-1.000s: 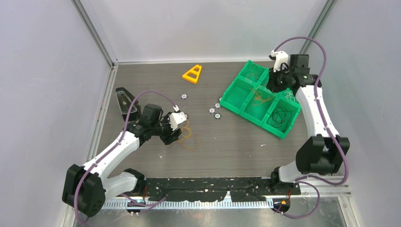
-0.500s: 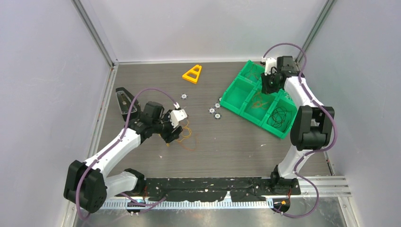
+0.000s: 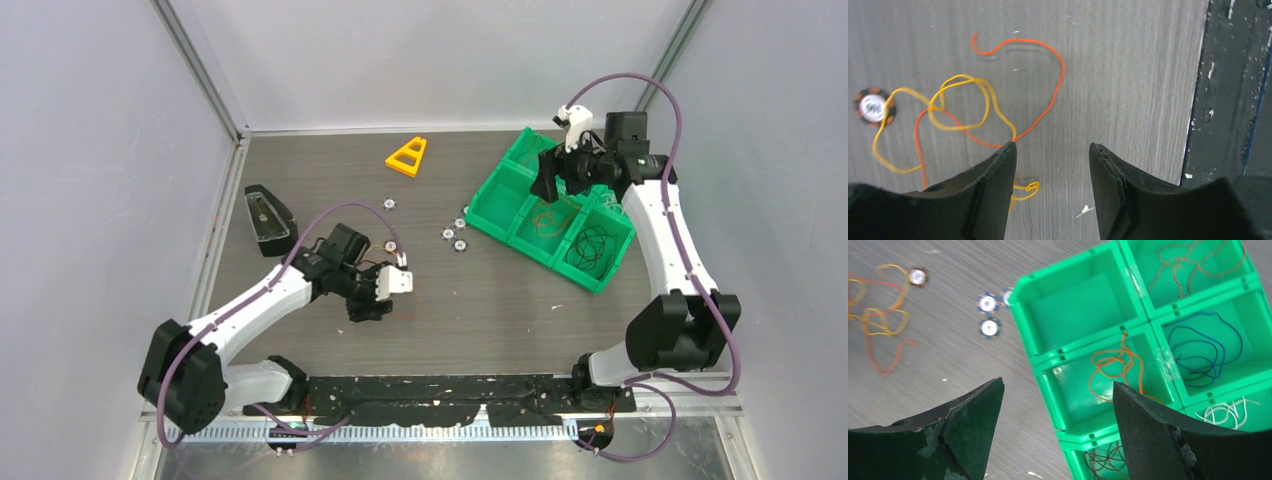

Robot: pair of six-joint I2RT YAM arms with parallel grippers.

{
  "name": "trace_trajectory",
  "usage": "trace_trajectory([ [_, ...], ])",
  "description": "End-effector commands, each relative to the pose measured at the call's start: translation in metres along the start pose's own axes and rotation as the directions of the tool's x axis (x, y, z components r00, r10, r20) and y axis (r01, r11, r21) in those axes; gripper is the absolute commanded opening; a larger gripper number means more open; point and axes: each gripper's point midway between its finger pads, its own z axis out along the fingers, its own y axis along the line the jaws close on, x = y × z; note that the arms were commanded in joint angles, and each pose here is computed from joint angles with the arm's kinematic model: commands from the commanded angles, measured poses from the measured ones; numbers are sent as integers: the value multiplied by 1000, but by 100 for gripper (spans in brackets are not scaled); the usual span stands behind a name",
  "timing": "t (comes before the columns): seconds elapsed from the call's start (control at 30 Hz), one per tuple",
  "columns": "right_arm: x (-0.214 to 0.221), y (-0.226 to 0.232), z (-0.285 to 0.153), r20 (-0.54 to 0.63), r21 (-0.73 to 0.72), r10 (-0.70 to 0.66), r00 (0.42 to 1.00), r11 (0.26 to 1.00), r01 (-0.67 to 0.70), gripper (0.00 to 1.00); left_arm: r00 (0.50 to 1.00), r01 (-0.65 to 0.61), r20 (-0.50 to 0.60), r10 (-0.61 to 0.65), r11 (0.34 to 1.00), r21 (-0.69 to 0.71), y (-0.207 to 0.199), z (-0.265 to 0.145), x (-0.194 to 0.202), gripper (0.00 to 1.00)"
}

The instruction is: Untangle the cables

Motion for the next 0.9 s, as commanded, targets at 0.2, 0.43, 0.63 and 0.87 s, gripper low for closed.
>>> trace_trajectory([
  [0.2, 18, 60, -14, 29, -196, 102, 994, 976, -94, 85, 994, -73, -84, 75, 997, 28, 16, 36, -24, 49],
  [0.43, 21, 67, -16, 36, -217, 121, 992, 970, -111, 84, 988, 133, -59, -141, 983, -129, 54, -9, -15, 51],
  [0.63, 19, 93, -10, 40, -290, 81, 996, 955, -65, 83, 948, 266, -106, -301, 929, -258, 76, -54, 36, 64],
  [0.87, 21, 130, 16, 18, -377, 42, 999, 926, -32, 82, 890, 246, -319, -325, 933, -262, 83, -39, 105, 65],
])
